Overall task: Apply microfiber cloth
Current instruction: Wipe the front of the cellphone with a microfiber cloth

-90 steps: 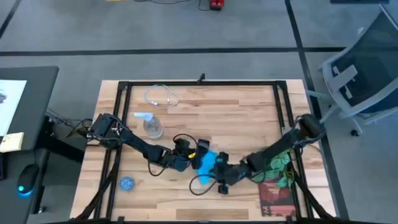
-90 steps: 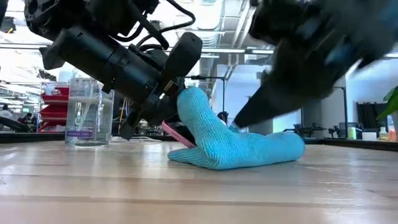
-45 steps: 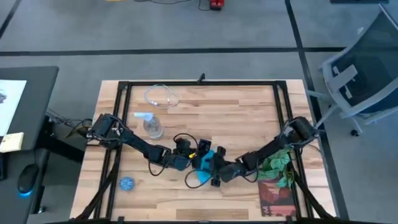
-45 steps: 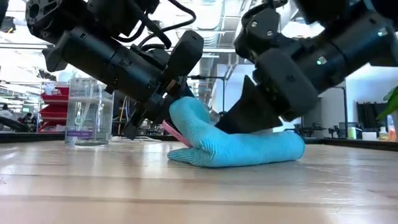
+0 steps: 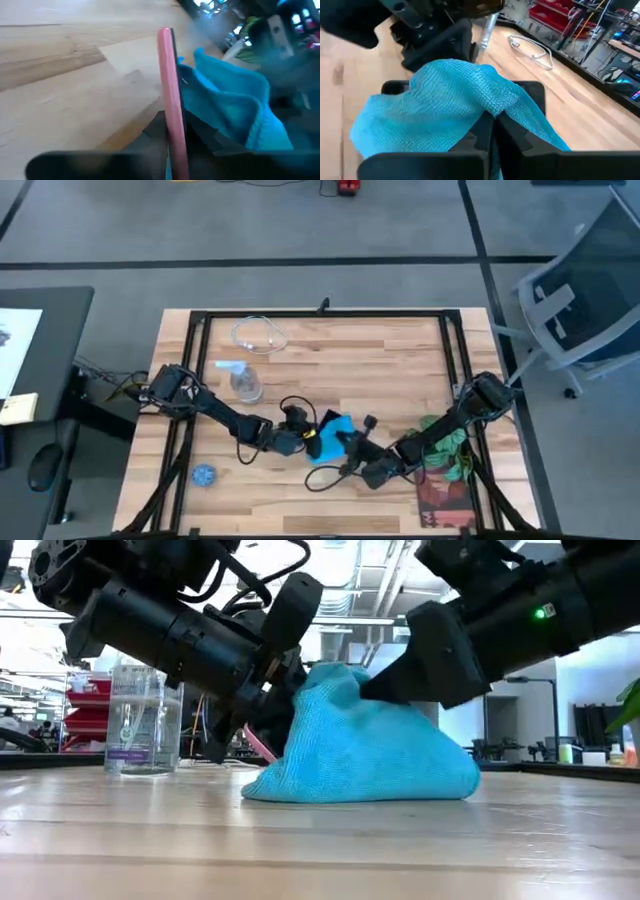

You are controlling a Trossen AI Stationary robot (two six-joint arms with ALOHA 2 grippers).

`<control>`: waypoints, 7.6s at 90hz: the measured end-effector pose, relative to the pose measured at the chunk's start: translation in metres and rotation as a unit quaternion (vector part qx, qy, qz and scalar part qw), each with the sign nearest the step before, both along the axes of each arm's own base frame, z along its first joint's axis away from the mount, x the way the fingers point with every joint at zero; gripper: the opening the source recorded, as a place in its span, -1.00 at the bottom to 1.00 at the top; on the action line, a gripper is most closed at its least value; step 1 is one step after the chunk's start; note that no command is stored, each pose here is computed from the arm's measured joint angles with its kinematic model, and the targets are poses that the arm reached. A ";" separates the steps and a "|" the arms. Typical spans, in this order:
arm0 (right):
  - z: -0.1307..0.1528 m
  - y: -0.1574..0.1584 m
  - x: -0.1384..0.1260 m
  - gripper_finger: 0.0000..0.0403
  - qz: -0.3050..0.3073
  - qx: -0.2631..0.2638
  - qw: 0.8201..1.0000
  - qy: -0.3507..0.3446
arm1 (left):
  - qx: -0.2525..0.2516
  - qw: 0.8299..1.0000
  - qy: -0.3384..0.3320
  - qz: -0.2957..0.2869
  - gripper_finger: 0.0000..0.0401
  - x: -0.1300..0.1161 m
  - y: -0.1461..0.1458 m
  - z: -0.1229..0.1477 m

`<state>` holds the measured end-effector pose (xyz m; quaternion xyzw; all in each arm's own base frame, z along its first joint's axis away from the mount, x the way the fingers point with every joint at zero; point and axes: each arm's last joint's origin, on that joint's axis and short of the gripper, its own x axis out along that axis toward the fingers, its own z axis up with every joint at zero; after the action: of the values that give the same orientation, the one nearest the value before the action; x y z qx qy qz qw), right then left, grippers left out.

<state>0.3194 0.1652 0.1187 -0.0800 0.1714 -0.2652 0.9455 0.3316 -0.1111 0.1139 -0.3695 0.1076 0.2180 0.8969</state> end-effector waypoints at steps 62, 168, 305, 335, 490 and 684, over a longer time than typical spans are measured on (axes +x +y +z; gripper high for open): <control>0.003 -0.012 0.006 -1.00 -0.019 -0.080 0.996 0.028 | -0.010 0.998 -0.055 0.020 -0.97 0.005 0.003 0.012; -0.001 -0.010 0.004 -1.00 0.032 -0.056 0.996 0.066 | 0.007 0.999 -0.019 -0.040 -0.97 0.003 -0.003 0.007; 0.014 0.005 -0.010 -1.00 -0.041 -0.095 0.995 0.012 | 0.017 0.997 -0.062 -0.050 -0.97 0.005 -0.007 0.017; 0.016 -0.002 -0.001 -1.00 0.008 -0.125 0.991 0.049 | 0.021 0.997 -0.061 -0.050 -0.97 0.004 -0.007 0.016; 0.062 0.007 -0.013 -1.00 0.041 -0.151 0.987 0.027 | 0.057 0.985 -0.114 -0.115 -0.97 0.005 -0.017 0.032; 0.019 0.023 0.019 -1.00 0.219 -0.090 0.965 0.114 | 0.055 0.986 -0.141 -0.075 -0.97 0.006 -0.015 0.037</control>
<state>0.3380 0.1886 0.1376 -0.2304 0.2316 -0.0551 0.9435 0.3375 -0.1261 0.1510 -0.3372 -0.0048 0.1015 0.9360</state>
